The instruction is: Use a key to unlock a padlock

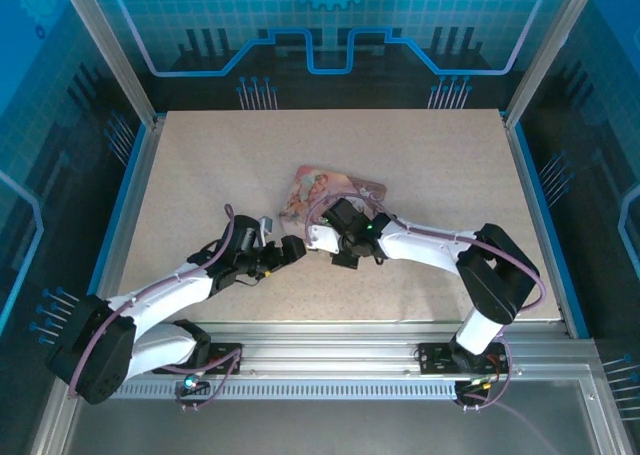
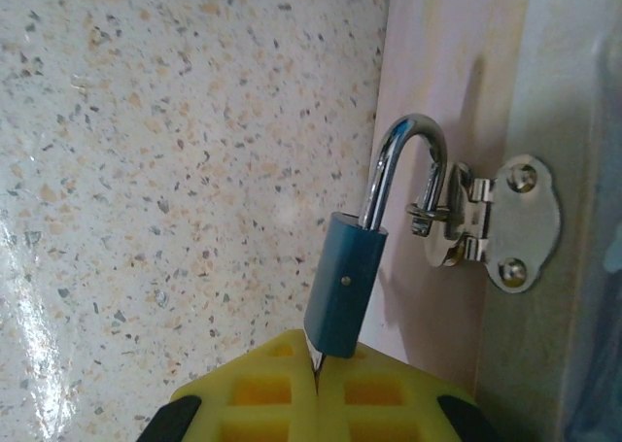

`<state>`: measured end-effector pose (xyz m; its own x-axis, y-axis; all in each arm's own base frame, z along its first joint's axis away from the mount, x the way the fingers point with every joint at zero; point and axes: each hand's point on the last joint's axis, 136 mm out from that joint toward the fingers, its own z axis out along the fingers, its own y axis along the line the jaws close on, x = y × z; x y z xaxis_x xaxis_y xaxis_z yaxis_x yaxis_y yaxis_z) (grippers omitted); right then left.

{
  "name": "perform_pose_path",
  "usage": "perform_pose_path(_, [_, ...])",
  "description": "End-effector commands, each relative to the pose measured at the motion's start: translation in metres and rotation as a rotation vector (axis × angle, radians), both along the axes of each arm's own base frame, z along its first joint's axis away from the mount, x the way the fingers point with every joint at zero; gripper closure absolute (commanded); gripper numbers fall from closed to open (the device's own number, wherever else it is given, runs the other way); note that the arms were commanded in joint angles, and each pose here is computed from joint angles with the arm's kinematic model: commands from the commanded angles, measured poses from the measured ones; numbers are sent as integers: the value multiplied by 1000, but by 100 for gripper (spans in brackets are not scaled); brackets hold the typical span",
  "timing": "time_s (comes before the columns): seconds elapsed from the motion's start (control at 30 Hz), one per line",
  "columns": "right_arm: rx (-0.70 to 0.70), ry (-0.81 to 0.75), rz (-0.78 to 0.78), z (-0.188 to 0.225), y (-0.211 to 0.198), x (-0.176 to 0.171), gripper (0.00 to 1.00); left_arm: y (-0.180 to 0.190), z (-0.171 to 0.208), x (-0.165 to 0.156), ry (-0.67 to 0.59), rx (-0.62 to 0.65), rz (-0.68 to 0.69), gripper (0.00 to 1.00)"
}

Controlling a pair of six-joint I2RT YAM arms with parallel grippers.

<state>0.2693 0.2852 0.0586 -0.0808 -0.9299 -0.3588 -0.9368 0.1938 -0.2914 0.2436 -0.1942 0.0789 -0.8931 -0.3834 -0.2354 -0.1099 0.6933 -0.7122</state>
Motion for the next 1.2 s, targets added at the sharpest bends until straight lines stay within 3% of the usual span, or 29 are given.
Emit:
perform_pose_path(0.0, [68,-71,129,19,36,9,99,3,-5,-6,32,1,6,1])
perform_pose_path(0.43, [36,-70,176,6,35,10,99,18,-2,-3,7,29,67,1])
perform_pose_path(0.73, [106,-83,166,28,46,11,99,31,9,-2,-20,30,126,1])
perform_pose_path(1.17, [223,-132,54,76,17,-7,99,35,36,-9,-85,5,115,1])
